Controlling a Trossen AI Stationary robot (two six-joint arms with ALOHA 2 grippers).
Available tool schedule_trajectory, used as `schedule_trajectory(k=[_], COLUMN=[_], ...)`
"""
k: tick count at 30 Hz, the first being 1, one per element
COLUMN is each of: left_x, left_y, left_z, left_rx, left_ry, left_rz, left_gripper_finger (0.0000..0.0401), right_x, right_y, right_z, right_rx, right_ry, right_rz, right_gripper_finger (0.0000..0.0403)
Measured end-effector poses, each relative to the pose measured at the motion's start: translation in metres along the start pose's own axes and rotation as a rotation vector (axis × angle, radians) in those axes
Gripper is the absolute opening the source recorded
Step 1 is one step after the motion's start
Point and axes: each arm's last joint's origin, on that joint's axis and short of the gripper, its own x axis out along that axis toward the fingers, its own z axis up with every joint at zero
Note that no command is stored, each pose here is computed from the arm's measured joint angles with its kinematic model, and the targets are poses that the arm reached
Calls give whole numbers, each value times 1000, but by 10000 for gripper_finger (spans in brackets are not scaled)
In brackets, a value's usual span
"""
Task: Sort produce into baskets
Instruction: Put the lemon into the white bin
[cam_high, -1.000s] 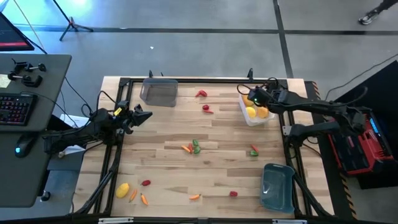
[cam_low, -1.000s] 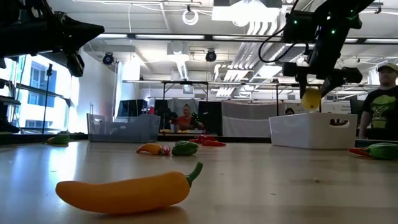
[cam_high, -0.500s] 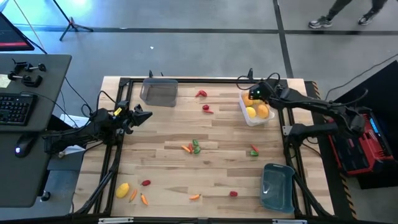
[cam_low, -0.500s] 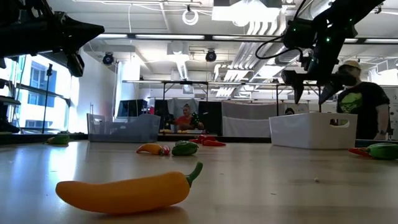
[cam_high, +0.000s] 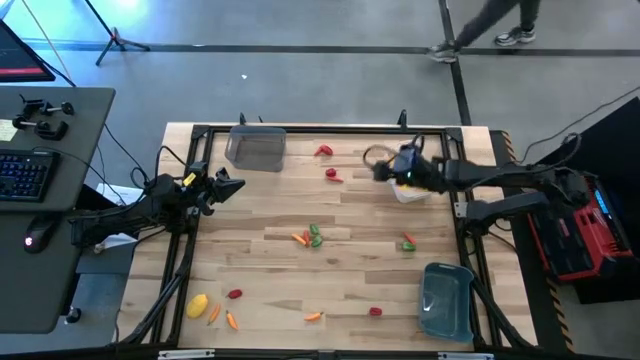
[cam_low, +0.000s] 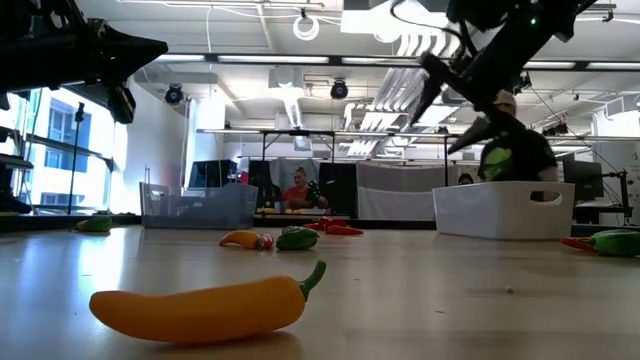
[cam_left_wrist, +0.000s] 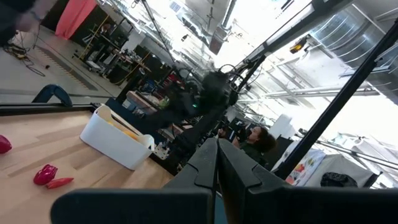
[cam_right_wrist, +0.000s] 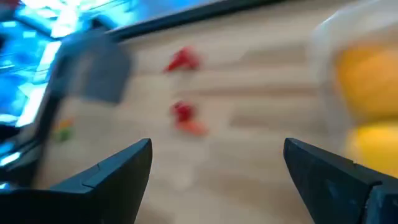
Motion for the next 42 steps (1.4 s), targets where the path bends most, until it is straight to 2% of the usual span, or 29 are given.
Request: schedule_trajectory(k=[3,7,10,13,15,18,22,25,29,31,34,36,40,42], left_x=[0,0,0,0,0,0,0,-1,10,22,52,77,117,130], left_y=[0,0,0,0,-1,0,-2,-5,-20,-34,-55,-69,-97,-115], left_z=[0,0,0,1,2,4,8,14,30,46,60,63,52,39], left_rx=[0,0,26,32,-36,-75,-205,-306,-293,-239,-77,-21,8,-13], left_ry=[0,0,-7,-28,-38,-82,-131,-235,-217,-203,-44,107,422,613], left_rz=[0,0,8,18,12,35,21,13,-14,-14,-59,-99,-217,-232], left_gripper_finger=[1,1,1,1,1,1,1,1,1,1,1,1,1,1], right_x=[-3,-8,-17,-30,-39,-47,-53,-53,-50,-48,-50,-55,-68,-76], right_y=[17,32,49,66,73,79,86,87,88,88,88,84,64,51], right_z=[-31,-80,-112,-130,-134,-133,-132,-130,-126,-121,-105,-91,-71,-65], right_rx=[34,94,101,149,205,254,229,189,155,131,85,10,-154,-200], right_ry=[93,233,339,353,294,194,150,133,106,83,29,7,56,76], right_rz=[96,161,321,504,580,616,634,637,633,631,634,627,536,473], right_gripper_finger=[353,353,353,353,353,353,353,353,353,353,353,353,353,353])
